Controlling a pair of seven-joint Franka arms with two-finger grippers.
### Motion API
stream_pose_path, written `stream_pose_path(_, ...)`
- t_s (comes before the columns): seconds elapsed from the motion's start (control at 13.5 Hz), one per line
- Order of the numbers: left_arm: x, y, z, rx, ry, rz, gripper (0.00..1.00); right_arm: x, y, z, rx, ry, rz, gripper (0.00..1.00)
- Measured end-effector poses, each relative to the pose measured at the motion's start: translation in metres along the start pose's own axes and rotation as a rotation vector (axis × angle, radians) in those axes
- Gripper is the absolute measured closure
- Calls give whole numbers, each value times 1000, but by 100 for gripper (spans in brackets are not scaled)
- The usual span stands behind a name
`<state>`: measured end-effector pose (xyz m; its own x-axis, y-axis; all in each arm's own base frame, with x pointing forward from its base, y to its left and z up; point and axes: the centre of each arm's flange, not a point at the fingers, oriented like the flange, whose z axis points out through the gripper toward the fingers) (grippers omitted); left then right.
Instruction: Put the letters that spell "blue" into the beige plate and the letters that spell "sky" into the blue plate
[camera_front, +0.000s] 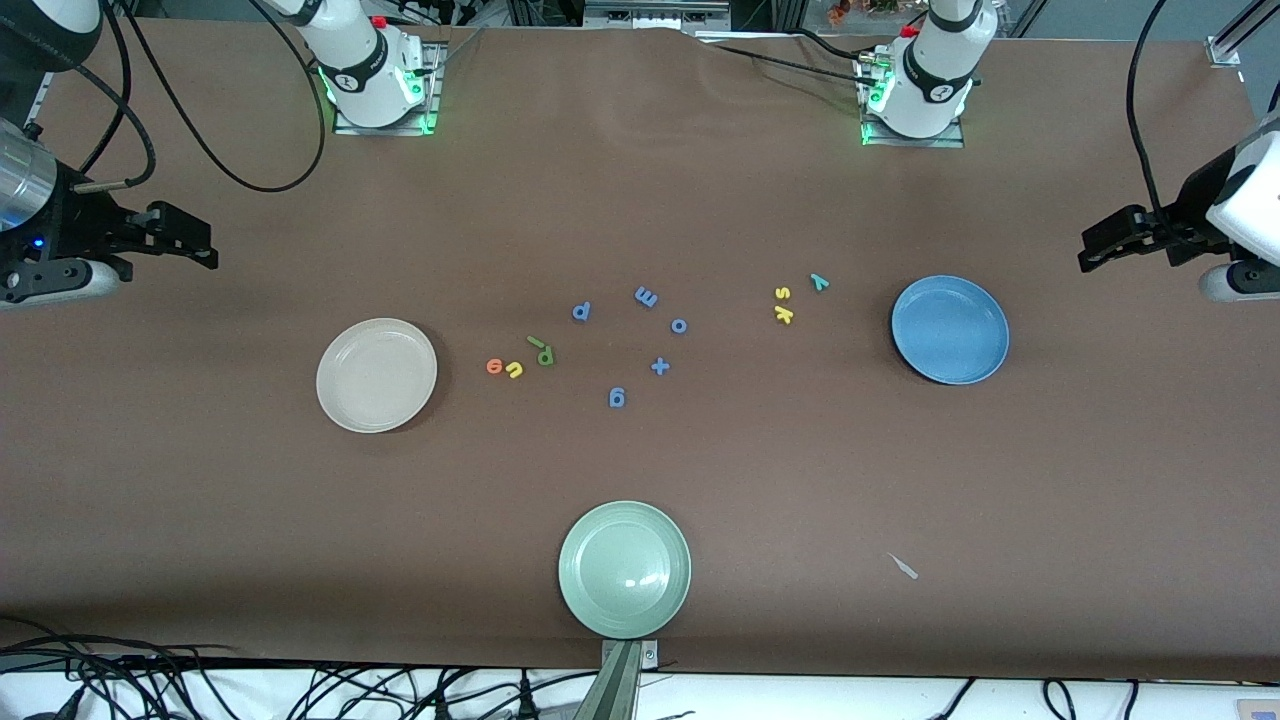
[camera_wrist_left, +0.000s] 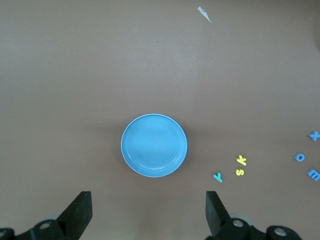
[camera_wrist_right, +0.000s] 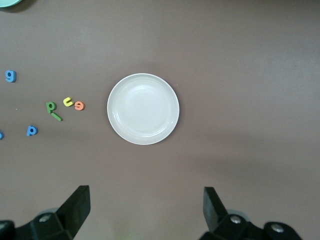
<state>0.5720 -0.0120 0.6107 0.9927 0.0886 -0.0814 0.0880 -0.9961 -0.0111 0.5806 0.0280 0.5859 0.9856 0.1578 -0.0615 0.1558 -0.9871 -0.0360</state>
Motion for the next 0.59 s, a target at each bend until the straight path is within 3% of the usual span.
stream_pose_path(0.59,3,-6,4,0,-5,42,0,-3,-1,1,4,-22,-2,0)
